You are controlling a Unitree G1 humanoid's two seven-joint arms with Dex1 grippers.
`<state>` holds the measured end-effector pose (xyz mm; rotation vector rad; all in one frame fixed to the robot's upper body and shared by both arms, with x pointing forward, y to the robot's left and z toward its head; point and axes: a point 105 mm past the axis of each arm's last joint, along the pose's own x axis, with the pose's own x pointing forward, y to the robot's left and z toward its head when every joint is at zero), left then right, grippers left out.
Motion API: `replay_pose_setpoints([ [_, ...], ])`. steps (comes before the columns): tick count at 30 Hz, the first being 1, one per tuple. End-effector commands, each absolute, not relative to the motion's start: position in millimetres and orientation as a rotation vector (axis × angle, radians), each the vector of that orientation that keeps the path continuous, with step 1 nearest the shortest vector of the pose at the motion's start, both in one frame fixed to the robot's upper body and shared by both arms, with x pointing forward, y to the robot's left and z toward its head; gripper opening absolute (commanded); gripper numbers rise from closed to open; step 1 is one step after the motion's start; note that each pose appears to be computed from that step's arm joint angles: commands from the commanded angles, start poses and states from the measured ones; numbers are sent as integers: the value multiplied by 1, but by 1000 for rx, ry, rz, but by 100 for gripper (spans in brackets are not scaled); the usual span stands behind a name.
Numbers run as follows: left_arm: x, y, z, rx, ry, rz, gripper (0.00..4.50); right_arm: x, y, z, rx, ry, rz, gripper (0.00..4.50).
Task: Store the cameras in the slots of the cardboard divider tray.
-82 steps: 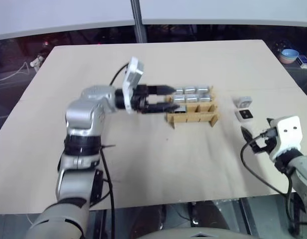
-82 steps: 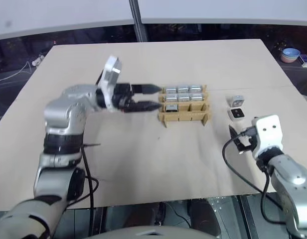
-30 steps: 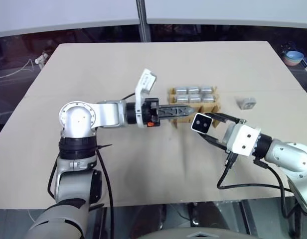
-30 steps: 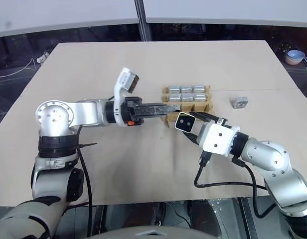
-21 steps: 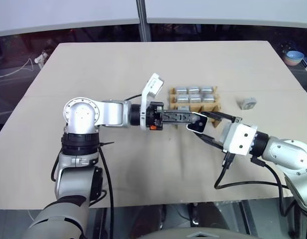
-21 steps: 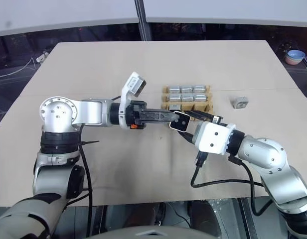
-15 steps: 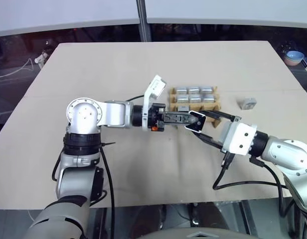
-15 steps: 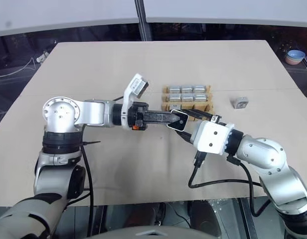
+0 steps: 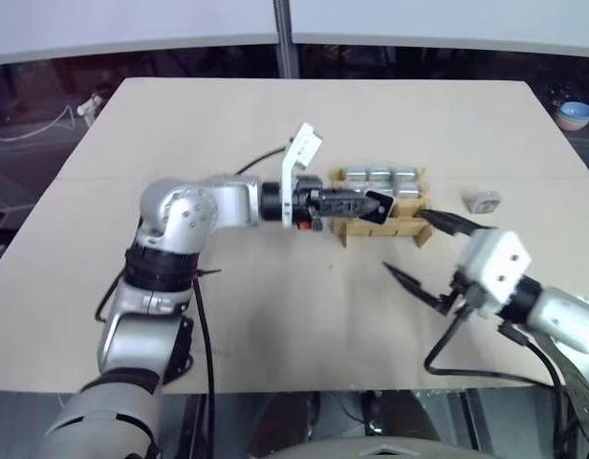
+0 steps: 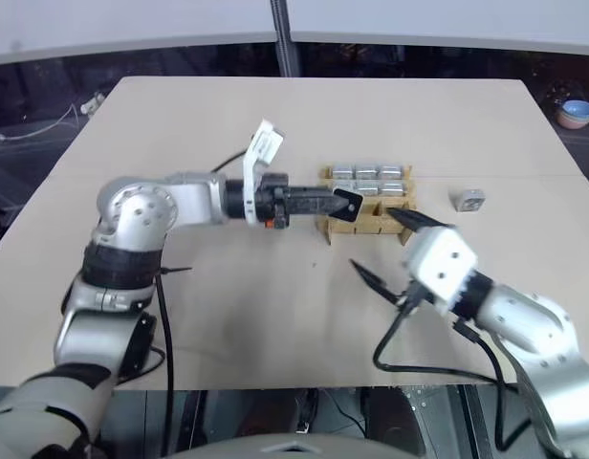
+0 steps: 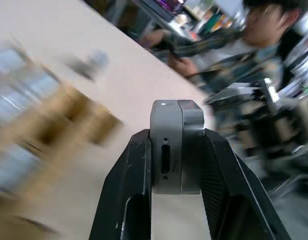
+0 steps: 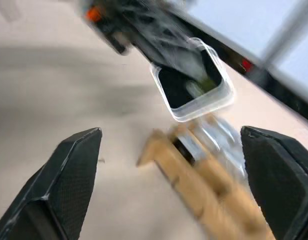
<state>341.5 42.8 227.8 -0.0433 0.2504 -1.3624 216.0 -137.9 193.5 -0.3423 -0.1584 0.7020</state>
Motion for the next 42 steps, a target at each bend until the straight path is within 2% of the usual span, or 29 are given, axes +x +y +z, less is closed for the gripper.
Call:
replay_pose_setpoints([
  [1, 363, 28, 226, 201, 107, -1412, 71, 198, -151, 212, -355, -220, 637, 445],
  [5, 390, 16, 212, 403, 95, -1389, 71, 191, -159, 207, -325, -183, 611, 445],
  [12, 409, 8, 198, 582, 134, -1349, 71, 188, -166, 203, -337, -157, 577, 445],
  [21, 403, 0, 200, 578, 183, -1420, 71, 187, -164, 201, -329, -166, 556, 445],
  [28, 404, 7, 188, 701, 273, -1419, 71, 189, -158, 199, -332, -169, 557, 445],
  [42, 405, 2, 193, 918, 380, -1386, 71, 187, -156, 194, -335, -166, 543, 445],
])
